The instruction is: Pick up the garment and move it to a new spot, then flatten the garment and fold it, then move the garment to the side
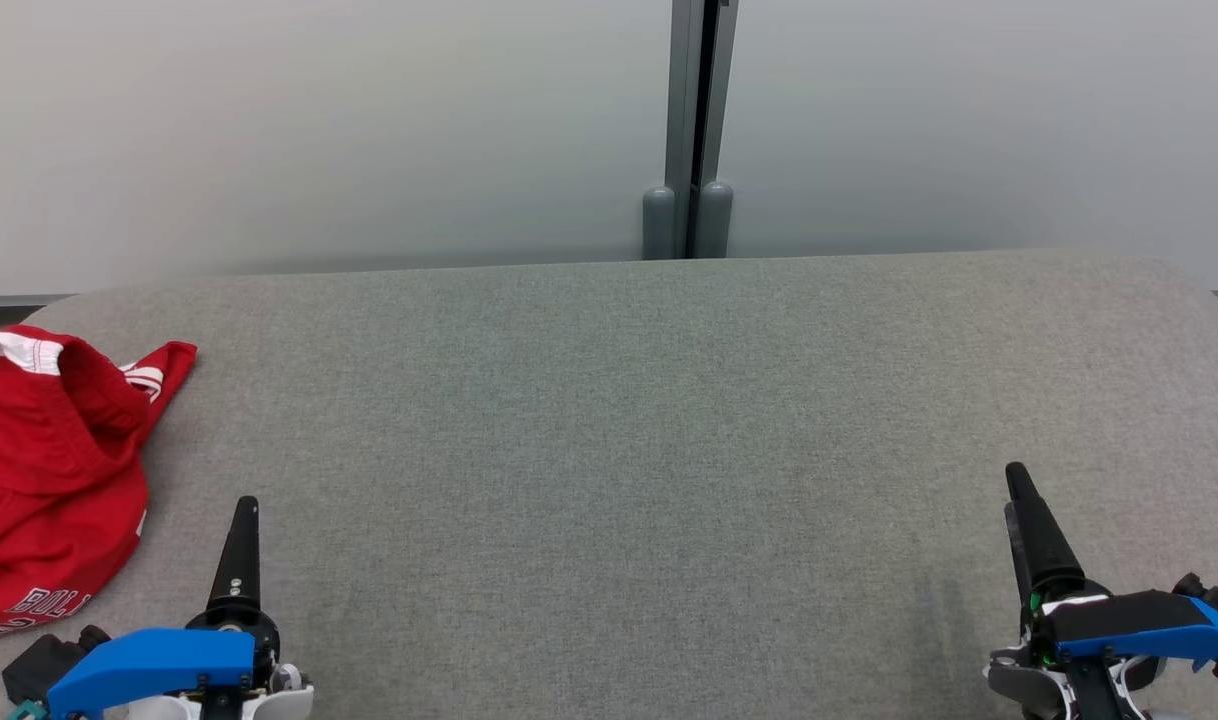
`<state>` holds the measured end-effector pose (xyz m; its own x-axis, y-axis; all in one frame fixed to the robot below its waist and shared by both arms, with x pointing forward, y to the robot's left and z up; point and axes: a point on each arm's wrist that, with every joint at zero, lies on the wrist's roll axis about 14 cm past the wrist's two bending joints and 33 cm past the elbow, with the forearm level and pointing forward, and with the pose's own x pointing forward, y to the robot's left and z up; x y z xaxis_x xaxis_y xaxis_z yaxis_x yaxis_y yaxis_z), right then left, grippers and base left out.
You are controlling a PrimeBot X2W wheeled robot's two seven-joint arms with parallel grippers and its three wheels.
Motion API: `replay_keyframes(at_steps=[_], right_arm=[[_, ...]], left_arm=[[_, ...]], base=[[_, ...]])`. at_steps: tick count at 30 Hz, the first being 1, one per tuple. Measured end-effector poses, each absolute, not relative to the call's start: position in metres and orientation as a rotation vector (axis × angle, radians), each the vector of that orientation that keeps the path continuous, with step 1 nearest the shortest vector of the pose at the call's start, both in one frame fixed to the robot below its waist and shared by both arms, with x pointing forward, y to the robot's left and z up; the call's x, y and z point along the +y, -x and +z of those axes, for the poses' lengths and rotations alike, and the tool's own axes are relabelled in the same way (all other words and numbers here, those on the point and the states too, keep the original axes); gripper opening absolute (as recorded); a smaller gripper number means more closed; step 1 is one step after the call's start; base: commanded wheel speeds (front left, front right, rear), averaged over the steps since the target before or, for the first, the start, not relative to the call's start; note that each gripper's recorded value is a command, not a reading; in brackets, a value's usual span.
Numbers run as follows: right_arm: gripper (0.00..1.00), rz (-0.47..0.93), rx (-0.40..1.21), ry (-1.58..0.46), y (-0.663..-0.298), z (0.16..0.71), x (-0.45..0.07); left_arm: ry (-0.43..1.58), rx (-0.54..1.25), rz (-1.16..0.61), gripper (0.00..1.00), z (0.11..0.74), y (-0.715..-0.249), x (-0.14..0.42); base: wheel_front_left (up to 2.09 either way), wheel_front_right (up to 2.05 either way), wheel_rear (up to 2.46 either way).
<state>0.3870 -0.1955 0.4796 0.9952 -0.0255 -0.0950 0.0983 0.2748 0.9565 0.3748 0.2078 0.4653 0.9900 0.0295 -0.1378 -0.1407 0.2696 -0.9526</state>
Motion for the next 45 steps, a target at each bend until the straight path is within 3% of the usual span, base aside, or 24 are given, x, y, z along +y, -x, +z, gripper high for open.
replay_keyframes(at_steps=[26,45], right_arm=[[1.00,-0.066,0.082,-0.797,-0.389,0.474,-0.192],[1.00,-0.048,0.091,-0.551,-0.387,0.468,-0.191]], left_arm=[[0.767,0.170,0.056,1.00,0.451,-0.374,0.202],[0.515,0.189,0.000,1.00,0.444,-0.368,0.195]], base=[[0.00,0.00,0.00],[0.00,0.00,0.00]])
